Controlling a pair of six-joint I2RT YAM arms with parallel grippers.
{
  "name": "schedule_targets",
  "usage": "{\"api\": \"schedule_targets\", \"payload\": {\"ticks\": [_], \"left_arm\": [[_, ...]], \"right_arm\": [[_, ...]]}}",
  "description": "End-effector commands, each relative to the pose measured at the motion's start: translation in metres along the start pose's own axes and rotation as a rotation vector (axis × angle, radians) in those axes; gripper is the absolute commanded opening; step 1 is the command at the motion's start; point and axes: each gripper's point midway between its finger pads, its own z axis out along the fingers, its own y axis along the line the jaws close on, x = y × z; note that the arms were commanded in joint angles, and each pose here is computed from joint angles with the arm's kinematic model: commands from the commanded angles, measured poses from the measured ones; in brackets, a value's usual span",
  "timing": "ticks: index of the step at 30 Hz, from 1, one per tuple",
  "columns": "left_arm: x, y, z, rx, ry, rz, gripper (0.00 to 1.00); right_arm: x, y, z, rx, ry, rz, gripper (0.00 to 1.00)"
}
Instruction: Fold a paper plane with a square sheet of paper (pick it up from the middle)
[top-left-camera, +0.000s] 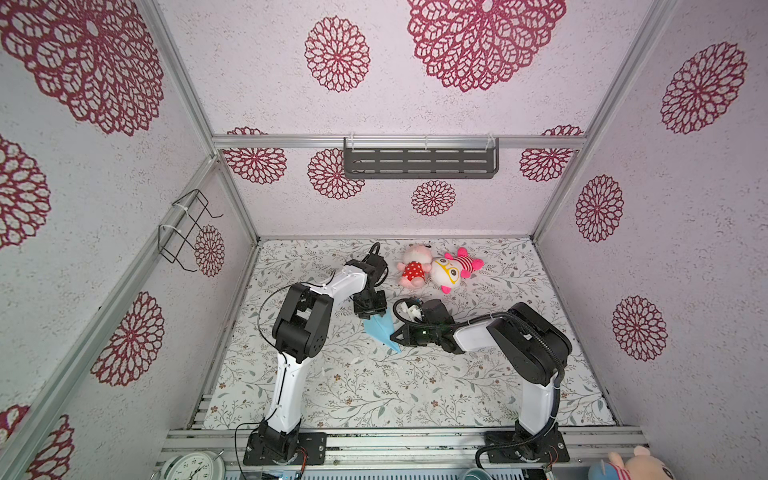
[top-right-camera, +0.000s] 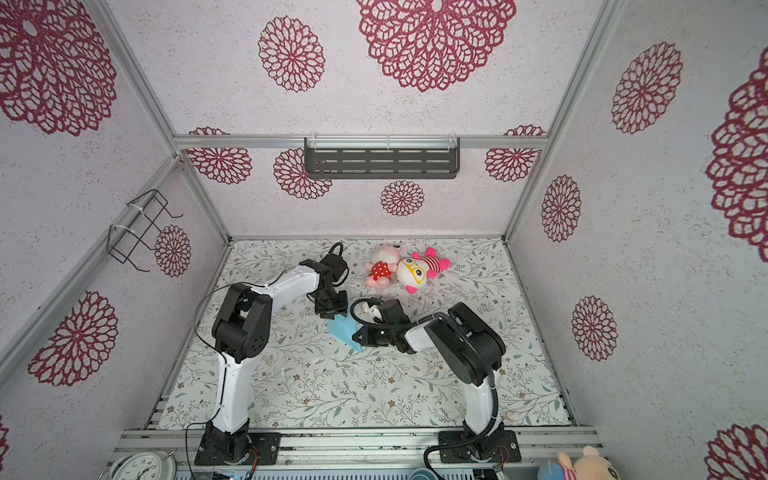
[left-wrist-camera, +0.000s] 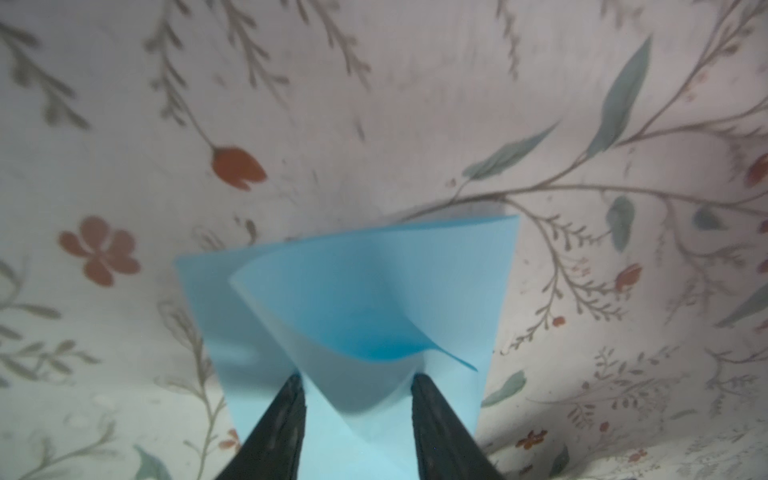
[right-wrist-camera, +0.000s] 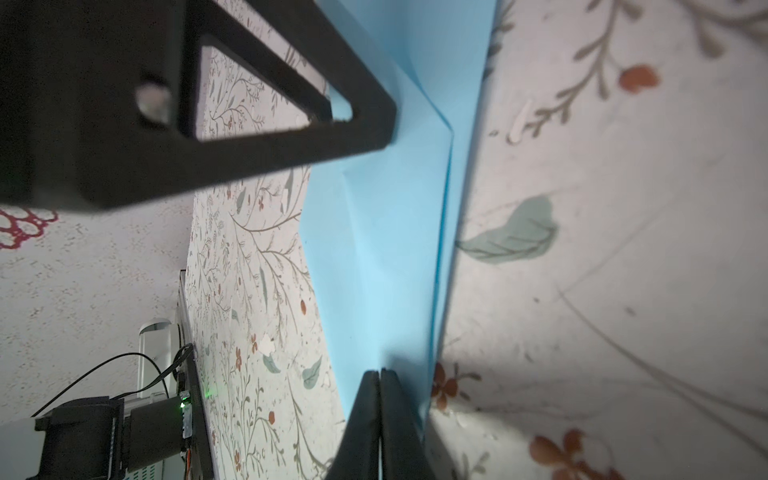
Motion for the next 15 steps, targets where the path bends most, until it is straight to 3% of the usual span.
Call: {"api": "schedule_targets", "payload": {"ticks": [1,7,15], "left_arm": [[-0.028,-0.016,-0.043,0.182,-0.142,-0.024,0.49],[-0.018,-0.024,-0.061,0.345,-0.18,-0.061,0.44],[0.013,-0.017,-0.035,0.296,-0.137,-0.116,0.24]], "right_arm": [[0.019,-0.029,-0.001,0.095,0.037,0.07,0.08],[0.018,-0.029,-0.001,0.094,0.039,0.073,0.08],[0.018,-0.03,0.0,0.096,0.039,0.074,0.07]]}}
